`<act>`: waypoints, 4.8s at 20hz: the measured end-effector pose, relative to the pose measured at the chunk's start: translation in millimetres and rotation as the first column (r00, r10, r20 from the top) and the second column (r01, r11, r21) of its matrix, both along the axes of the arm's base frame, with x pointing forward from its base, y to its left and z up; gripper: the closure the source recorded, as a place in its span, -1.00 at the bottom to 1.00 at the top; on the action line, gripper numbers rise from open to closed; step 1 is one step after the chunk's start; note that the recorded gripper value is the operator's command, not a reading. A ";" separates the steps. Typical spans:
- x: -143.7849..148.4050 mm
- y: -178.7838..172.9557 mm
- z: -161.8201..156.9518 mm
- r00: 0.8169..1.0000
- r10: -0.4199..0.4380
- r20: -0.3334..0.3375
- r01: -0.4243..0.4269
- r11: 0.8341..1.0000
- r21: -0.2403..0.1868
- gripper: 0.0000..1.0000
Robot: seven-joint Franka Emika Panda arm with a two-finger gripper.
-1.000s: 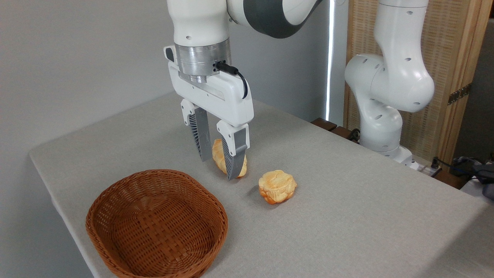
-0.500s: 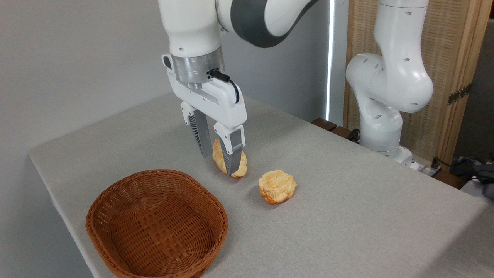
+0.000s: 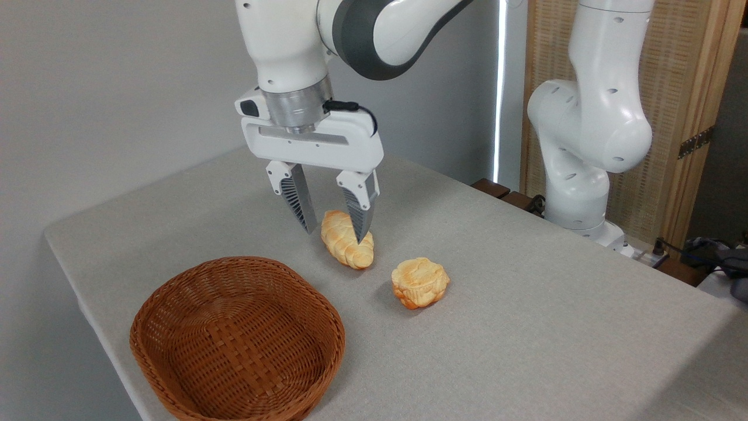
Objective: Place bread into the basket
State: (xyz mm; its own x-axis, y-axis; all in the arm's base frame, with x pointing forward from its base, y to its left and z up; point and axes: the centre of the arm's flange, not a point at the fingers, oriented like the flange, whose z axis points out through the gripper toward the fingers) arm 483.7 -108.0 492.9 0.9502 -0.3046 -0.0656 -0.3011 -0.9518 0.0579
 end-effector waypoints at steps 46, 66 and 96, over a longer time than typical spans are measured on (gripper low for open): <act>-59.4 -49.3 -86.0 0.939 0.337 0.075 -0.339 0.941 0.018 0.00; -9.0 -52.4 38.0 0.885 0.368 0.286 -0.335 0.929 -0.161 -0.12; 133.9 -1.7 -24.5 0.782 0.420 0.460 -0.396 0.905 -0.154 -1.00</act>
